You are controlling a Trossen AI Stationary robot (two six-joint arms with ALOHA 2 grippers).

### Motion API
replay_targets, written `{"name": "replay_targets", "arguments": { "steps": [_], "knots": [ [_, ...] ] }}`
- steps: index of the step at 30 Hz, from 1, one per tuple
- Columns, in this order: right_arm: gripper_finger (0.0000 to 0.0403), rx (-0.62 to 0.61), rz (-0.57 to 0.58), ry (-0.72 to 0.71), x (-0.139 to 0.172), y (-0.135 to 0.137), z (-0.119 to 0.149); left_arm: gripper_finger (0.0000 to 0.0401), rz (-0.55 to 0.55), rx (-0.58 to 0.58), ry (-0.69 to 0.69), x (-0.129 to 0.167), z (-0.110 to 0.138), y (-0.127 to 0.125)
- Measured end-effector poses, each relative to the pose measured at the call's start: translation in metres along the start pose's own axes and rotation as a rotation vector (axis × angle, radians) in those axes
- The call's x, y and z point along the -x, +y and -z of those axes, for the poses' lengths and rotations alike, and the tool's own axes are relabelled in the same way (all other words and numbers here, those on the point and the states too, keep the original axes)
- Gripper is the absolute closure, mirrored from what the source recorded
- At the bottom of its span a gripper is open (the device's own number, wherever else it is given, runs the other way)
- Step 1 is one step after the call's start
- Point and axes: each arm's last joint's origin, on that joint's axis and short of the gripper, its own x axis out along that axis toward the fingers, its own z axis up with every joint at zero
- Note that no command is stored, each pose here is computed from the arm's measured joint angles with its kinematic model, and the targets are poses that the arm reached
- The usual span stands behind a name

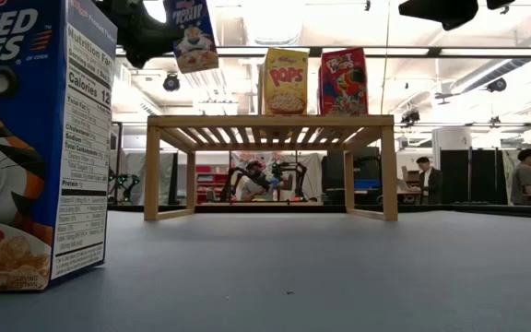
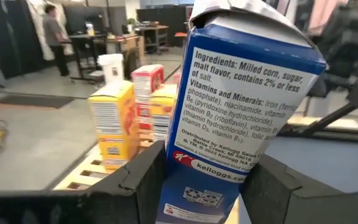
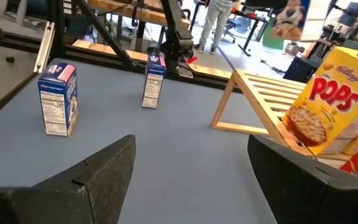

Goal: Stack cereal on shelf
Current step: Put the top right blue cereal box on the shelf

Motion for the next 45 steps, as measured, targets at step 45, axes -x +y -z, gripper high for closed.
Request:
{"name": "replay_targets", "arguments": {
  "steps": [45],
  "knots": [
    [0.0113, -0.014, 0.000, 0.021, 0.006, -0.003, 0.022, 0.0218, 0.085, 0.168, 0.208, -0.066, 0.059, 0.167]
  ]
}}
